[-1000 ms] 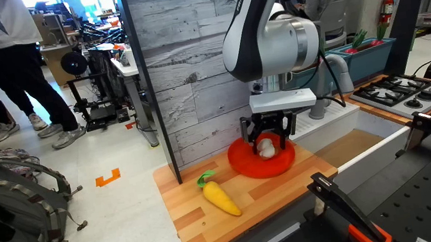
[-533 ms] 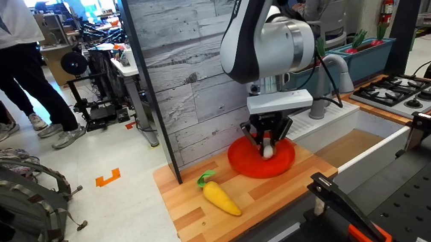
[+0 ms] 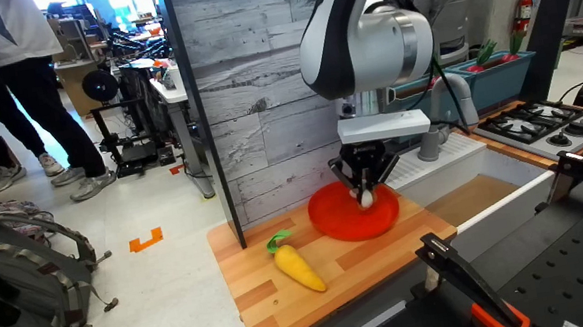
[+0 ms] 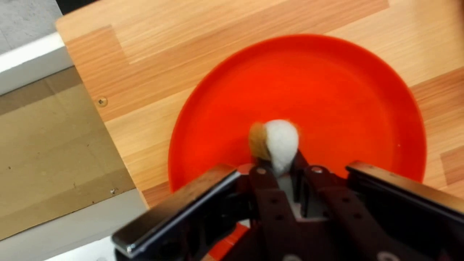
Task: Remove the teddy bear from the orange plate
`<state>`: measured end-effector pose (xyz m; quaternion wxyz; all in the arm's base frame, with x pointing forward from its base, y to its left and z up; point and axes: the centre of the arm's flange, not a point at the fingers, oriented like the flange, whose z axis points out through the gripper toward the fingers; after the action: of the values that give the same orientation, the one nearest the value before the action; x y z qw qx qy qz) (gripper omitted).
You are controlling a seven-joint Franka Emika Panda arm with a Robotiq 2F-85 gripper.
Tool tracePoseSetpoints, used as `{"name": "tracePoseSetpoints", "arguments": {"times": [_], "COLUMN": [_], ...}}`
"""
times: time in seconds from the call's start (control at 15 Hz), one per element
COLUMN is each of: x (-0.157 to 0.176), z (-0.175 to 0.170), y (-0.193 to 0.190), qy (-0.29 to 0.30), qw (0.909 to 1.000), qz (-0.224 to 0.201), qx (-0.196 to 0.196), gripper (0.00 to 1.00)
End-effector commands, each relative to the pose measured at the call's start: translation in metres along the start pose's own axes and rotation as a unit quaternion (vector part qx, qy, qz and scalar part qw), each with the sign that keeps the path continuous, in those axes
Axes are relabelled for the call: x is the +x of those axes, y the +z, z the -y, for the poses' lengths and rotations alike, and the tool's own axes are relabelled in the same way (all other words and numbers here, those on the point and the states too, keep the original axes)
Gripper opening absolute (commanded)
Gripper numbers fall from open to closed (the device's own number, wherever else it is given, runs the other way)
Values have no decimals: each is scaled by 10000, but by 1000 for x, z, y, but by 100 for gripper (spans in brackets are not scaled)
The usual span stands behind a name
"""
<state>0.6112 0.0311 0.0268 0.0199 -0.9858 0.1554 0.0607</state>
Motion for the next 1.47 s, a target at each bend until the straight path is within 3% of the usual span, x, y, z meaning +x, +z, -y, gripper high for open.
{"name": "tracePoseSetpoints", "arguments": {"times": [0.0, 0.33, 0.67, 1.4], "x": [-34, -39, -37, -38], "z": [-28, -72, -101, -99], "y": [-34, -41, -19, 27], "qy": [-181, -22, 146, 118], "qw": [9998, 9998, 9986, 9963], "qz": [92, 200, 509, 830], "qx": [-22, 46, -33, -188], "gripper": [4, 4, 4, 4]}}
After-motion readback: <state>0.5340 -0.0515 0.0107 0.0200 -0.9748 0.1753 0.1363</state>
